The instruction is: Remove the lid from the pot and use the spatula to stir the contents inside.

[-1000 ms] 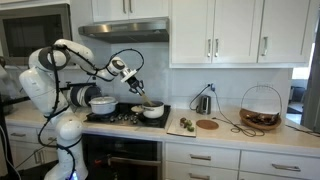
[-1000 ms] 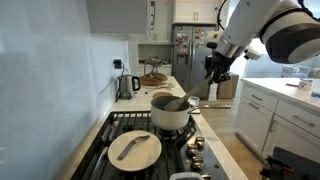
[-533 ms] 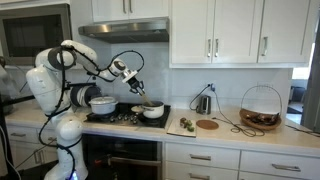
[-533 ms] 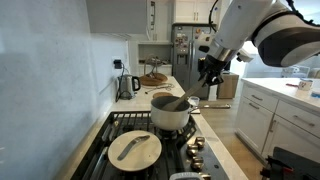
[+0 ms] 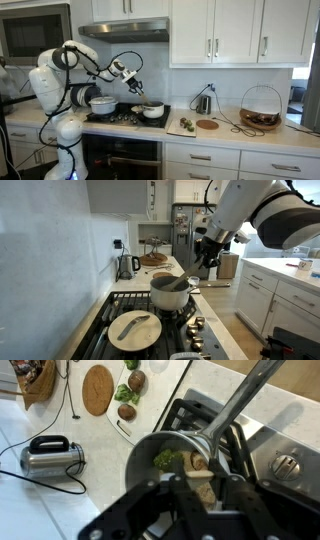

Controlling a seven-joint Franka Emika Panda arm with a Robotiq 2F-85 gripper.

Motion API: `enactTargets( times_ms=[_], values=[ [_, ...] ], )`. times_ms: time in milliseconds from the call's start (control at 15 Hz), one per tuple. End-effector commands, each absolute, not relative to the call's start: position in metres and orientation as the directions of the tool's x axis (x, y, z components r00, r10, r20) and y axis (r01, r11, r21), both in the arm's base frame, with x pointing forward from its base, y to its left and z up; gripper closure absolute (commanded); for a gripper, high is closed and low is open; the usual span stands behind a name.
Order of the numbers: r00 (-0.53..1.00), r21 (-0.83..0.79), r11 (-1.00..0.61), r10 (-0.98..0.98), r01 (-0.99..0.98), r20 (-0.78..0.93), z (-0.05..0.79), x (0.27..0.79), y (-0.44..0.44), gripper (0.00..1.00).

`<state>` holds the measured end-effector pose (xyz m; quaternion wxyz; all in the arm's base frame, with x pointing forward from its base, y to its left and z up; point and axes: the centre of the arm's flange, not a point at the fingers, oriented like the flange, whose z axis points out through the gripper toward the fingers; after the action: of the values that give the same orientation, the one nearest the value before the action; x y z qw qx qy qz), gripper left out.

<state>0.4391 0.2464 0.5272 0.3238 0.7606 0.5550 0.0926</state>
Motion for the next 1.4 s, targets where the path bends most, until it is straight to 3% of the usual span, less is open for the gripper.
enactTargets(
  times_ms=[0,1333],
  values=[
    [0.372,0.595,-0.17,0.898,0.785,-0.233,0.531,0.43,0.254,0.92],
    [0.478,0.552,-0.238,0.809,0.799,-0.342,0.543,0.384,0.2,0.92]
  ],
)
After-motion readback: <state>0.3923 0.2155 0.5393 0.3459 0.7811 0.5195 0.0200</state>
